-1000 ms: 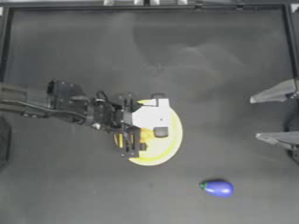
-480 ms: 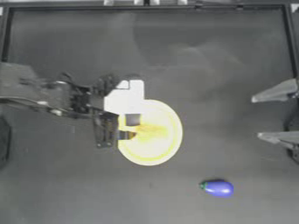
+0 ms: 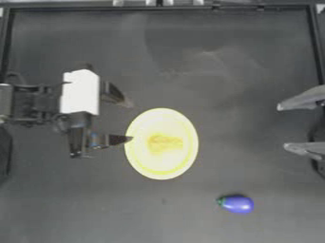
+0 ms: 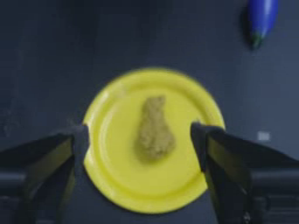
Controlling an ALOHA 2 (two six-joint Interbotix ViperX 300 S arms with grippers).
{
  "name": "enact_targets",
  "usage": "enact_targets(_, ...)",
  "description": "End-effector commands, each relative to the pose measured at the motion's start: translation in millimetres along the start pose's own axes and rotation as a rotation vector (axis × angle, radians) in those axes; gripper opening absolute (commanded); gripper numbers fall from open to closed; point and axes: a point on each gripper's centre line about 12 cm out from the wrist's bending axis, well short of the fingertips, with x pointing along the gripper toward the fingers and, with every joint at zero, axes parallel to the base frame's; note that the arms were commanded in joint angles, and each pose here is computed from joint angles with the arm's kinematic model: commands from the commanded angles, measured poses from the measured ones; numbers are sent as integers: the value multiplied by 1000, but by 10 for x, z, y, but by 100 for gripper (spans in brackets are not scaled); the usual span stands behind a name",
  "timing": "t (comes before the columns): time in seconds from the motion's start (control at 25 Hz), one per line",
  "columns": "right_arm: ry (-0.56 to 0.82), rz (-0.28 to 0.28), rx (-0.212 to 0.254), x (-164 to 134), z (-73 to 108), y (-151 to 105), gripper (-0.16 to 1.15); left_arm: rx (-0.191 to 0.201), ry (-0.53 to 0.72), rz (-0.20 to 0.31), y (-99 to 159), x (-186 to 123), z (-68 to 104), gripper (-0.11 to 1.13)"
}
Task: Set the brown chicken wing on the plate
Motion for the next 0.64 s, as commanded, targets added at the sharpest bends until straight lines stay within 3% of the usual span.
enact_targets(0.04, -11, 0, 5, 12, 46, 2, 99, -30, -142, -2, 2, -292, 106, 100)
enact_targets(0.28, -12, -16, 9, 12, 48, -26, 99, -65, -276, -10, -7, -600, -9, 100)
enact_targets(0.64, -12, -28, 9, 11, 49, -47, 99, -64, -326, -15, -21, -731, -171, 100)
